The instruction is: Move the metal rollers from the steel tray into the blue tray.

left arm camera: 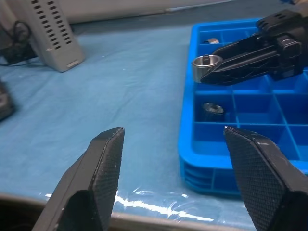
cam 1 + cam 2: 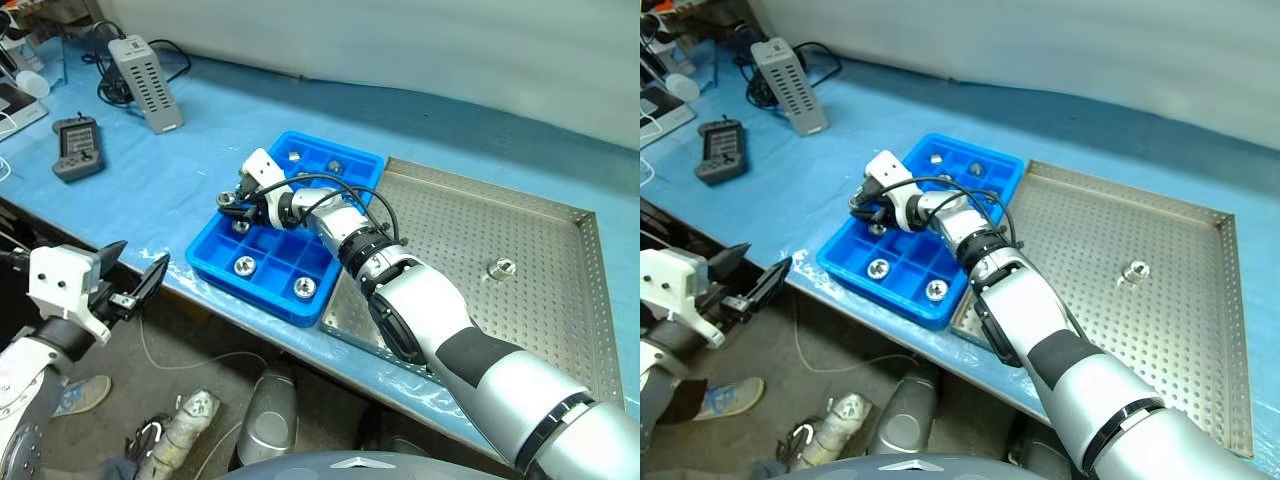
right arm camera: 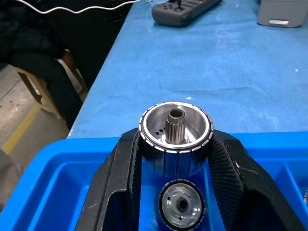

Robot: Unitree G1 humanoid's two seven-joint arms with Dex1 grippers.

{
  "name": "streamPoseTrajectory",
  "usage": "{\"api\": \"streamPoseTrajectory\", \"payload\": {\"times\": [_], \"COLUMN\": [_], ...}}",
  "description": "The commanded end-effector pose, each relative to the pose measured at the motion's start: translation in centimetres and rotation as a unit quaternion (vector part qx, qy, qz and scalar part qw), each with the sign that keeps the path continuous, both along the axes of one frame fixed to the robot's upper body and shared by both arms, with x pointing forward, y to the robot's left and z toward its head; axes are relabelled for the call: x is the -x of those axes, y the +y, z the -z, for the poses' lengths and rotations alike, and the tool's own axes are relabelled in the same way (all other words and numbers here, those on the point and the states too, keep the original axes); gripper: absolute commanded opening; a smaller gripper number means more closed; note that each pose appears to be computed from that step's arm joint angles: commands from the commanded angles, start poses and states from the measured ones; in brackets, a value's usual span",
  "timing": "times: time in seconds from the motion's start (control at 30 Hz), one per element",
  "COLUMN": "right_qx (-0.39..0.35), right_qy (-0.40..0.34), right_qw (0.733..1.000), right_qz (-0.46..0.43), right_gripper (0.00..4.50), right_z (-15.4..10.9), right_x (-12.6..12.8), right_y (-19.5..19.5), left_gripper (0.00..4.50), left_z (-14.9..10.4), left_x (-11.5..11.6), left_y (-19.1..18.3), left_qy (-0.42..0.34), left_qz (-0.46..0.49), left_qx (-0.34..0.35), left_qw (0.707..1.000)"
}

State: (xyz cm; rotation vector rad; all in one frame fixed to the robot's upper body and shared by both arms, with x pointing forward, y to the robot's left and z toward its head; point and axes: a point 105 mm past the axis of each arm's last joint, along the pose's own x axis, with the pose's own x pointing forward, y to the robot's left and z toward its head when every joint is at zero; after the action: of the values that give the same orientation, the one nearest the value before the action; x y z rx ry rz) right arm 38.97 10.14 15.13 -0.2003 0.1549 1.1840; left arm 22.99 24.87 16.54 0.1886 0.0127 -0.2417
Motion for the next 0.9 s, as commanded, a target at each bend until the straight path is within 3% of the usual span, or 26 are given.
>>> {"api": "streamPoseTrajectory", "payload": {"times": [0.03,0.53,0.9], "right_qx": [-0.024,-0.021,-0.034], "right_qy": [-0.022,-0.021,-0.014], "right_qw": [0.998,1.0,0.998], "right_qz": [-0.047,-0.004,-0.056], "right_gripper": [1.59,1.59,1.59], "right_z": [-2.1,-1.5,-1.3], "right_x": [2.2,0.5,2.5], "right_y": [3.9,1.5,3.4], "left_gripper": [3.49,3.49,3.49], "left_z": [-0.1,-0.7,-0.7], "left_x": [-0.8,-4.5,-4.6], "left_y": [-0.7,-2.1,-1.9], "left_qy": [0.0,-0.004,-0.003], "left_qz": [0.027,0.098,0.099], "left_qx": [-0.002,-0.005,-0.008], "left_qw": [1.0,0.995,0.995]}}
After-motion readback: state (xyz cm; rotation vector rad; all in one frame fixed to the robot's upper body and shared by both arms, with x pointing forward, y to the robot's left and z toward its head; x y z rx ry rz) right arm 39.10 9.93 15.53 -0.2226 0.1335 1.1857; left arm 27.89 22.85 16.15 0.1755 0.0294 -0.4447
